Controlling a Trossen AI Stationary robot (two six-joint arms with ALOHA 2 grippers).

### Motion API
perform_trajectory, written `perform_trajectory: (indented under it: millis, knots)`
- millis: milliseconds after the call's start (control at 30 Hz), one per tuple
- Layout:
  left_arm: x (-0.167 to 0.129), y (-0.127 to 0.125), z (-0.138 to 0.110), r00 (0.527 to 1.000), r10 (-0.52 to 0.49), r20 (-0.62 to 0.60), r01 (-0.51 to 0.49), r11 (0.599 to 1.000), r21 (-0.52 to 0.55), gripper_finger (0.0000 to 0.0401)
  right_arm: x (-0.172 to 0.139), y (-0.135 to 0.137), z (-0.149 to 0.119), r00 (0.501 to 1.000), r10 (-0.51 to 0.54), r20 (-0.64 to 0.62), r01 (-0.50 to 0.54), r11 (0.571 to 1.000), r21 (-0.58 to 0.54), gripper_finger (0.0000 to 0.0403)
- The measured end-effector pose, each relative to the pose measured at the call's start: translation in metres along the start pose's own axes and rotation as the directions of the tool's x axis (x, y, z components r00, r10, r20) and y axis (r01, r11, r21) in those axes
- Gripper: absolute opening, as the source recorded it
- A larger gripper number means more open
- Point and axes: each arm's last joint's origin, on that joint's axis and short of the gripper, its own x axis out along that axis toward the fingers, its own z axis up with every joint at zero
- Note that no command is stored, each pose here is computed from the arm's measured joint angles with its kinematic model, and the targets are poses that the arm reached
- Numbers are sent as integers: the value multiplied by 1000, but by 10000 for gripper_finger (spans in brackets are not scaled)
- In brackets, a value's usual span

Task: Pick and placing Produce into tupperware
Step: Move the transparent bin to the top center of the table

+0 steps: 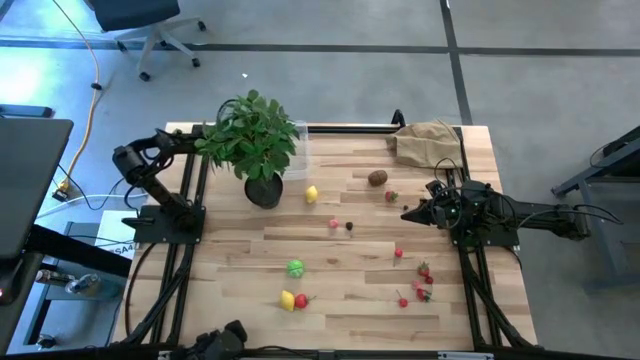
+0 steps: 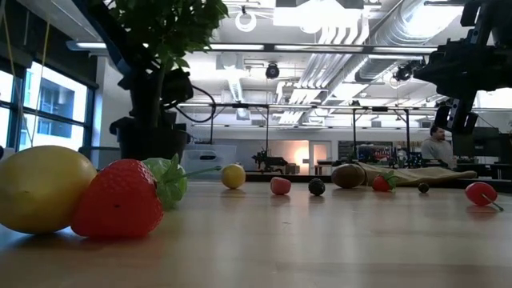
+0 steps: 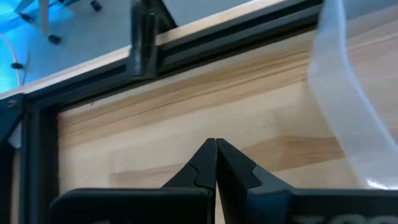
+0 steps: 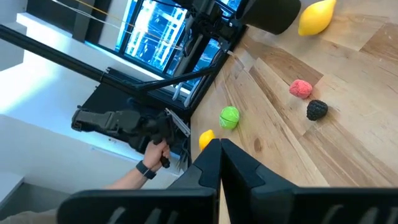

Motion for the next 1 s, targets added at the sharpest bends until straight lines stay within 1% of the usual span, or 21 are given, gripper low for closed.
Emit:
perform_trajectory:
  millis: [233,400,667,1000]
  knots:
    - [-11,22,9,999,32,23,-31,998,-51,0,0,0,0,1000,0,0,0,1000,-1,0]
    - [-19,38,14,998,46,40,-43,997,-59,0,0,0,0,1000,0,0,0,1000,-3,0]
    - [-23,39,17,998,24,60,-18,994,-108,0,0,0,0,1000,0,0,0,1000,8,0]
    - [-50,52,25,985,-7,173,48,970,-237,0,0,2,1,1000,22,13,-22,1000,0,0]
